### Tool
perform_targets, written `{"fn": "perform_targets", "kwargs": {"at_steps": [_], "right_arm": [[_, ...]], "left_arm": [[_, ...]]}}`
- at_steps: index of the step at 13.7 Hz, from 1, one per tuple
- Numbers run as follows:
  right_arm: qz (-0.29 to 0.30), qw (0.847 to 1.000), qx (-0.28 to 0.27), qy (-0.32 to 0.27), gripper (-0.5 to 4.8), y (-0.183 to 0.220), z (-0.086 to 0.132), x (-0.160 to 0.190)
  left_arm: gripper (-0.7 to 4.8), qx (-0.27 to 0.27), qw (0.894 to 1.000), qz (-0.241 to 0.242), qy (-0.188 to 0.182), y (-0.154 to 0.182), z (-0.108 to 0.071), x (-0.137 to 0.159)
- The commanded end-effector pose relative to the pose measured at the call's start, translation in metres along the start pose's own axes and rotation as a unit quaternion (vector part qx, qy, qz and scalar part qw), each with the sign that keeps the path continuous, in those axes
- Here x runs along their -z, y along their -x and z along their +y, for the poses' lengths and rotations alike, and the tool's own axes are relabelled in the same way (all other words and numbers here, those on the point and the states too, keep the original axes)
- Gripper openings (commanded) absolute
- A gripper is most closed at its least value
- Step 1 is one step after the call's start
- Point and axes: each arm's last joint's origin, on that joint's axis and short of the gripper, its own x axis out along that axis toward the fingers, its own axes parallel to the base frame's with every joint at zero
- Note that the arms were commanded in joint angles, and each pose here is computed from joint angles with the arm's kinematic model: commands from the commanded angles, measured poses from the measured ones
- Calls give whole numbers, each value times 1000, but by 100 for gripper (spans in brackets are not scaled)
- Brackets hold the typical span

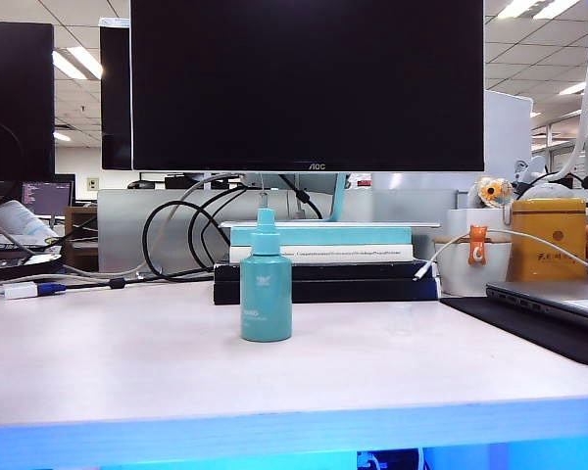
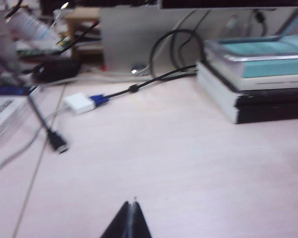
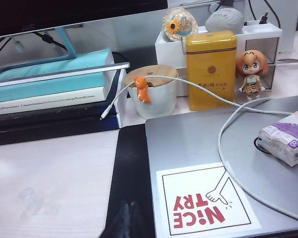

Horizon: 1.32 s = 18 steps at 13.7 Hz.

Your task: Pick up the sprayer with the left hand, pick up its lid with the right hand then put the lid on the sprayer.

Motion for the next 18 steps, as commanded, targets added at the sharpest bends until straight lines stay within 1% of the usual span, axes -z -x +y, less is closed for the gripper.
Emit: {"fn": "perform_targets", "kwargs": {"at_steps": [1, 2, 3, 4, 5, 6, 7, 8, 9, 10, 11, 12, 13, 14, 15, 16, 17, 18], "right_arm": [[9, 1000, 5, 3, -5, 0, -1, 3], [9, 1000, 4, 3, -5, 0, -1, 3], [8, 1000, 0, -1, -5, 0, 0, 3], [7, 1000, 0, -2, -5, 0, 0, 3], [-6, 1000, -2, -5, -5, 0, 0, 0], [-31, 999, -5, -33, -6, 0, 1, -5], [-38, 998, -6, -46, -6, 1, 1, -8], [-60, 996, 4, -71, -6, 3, 2, -20], [-84, 993, 10, -81, -6, 8, 3, -35], [-112, 990, 15, -87, -6, 12, 4, -53], [-117, 989, 21, -88, -6, 13, 6, -69], [-116, 989, 21, -87, -6, 12, 7, -73], [-108, 990, 20, -84, -6, 8, 9, -85], [-102, 991, 19, -83, -6, 6, 11, -90], [-88, 993, 22, -80, -6, -1, 13, -99], [-68, 995, 26, -67, -6, -14, 17, -109], [-81, 996, -46, 5, -5, -45, 28, -119], [-85, 990, -90, 74, -4, -63, 33, -115]], "left_arm": [[-5, -16, 999, -22, 30, 0, 4, -4], [-5, -16, 999, -31, 30, 0, 4, -6], [-5, -17, 999, -28, 28, 0, 4, -5], [-5, 0, 999, -23, 33, 0, 3, -5], [-5, 56, 996, -43, 44, 1, 0, -9], [-5, 85, 992, -68, 69, 2, -2, -16], [-6, 85, 991, -72, 75, 3, -1, -19], [-5, 87, 990, -90, 67, 7, -1, -31], [6, 111, 986, -110, 57, 9, -2, -42], [58, 143, 978, -137, 61, 10, -4, -49], [58, 151, 975, -143, 73, 8, -4, -57], [58, 151, 976, -142, 72, 8, -4, -61], [58, 157, 976, -140, 62, 7, -4, -73], [58, 158, 976, -140, 52, 5, -4, -80], [66, 156, 977, -141, 34, 2, -4, -92], [160, 163, 978, -133, -1, -9, -5, -105], [442, 280, 947, -137, -73, -41, -13, -106], [443, 311, 938, -135, -65, -61, -17, -100]]}}
